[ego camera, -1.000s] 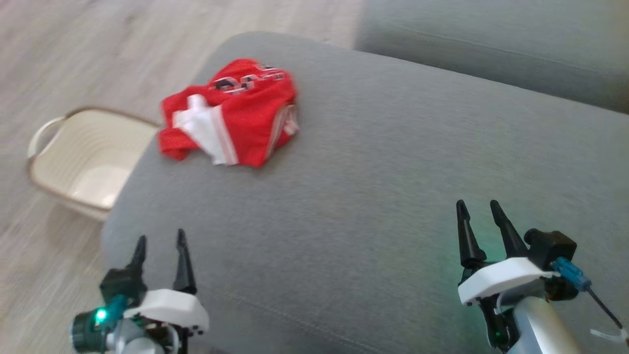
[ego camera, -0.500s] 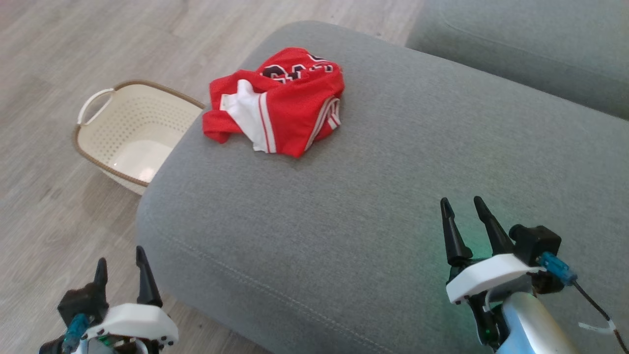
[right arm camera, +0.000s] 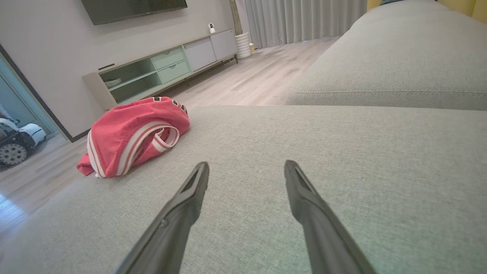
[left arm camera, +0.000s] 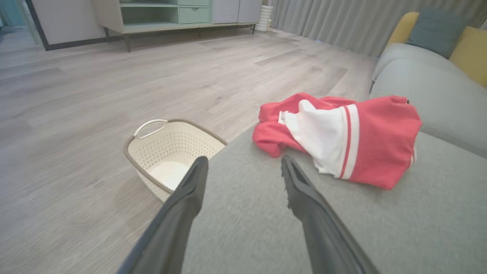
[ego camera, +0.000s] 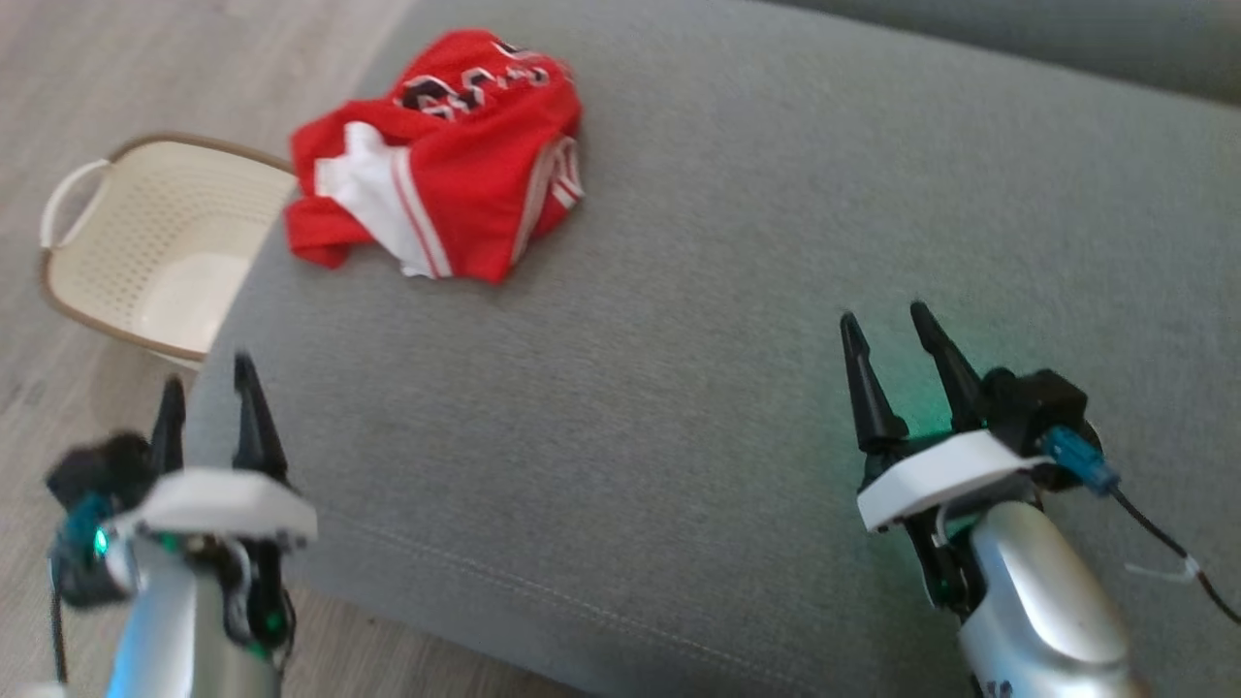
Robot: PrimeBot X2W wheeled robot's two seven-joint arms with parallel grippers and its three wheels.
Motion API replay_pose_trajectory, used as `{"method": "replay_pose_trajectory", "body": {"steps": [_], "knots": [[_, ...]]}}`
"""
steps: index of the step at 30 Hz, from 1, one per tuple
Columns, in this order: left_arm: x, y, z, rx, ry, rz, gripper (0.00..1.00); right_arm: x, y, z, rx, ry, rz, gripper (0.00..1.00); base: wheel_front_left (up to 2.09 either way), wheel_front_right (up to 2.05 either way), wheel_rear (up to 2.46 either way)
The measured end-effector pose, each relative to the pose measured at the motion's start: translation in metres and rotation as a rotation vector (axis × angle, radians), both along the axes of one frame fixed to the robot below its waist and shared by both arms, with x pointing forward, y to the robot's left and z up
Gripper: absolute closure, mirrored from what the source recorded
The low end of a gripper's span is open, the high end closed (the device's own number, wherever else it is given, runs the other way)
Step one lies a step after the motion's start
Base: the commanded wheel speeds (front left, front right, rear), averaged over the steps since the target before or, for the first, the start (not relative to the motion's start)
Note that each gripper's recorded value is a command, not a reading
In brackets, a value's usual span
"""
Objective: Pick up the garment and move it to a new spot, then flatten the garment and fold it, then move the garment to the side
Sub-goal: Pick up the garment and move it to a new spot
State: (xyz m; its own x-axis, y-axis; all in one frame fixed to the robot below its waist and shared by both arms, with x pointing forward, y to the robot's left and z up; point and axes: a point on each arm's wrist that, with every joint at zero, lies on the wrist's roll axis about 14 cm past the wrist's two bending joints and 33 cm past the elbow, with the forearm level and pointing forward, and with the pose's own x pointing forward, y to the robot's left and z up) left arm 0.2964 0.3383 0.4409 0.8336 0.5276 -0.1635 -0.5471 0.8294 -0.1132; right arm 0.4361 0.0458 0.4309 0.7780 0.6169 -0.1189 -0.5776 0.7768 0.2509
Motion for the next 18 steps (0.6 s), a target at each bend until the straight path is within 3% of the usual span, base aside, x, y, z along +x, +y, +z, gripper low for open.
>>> {"method": "replay_pose_trajectory", "body": {"steps": [8, 18], "knots": [[0.086, -0.002, 0.006, 0.013, -0.009, -0.161, 0.0, 0.019, -0.016, -0.015, -0.017, 0.002, -0.038, 0.0, 0.0, 0.0, 0.0], [0.174, -0.034, -0.014, 0.018, 0.064, -0.356, 0.0, 0.04, -0.05, -0.023, -0.021, -0.002, -0.124, 0.0, 0.0, 0.0, 0.0]]}}
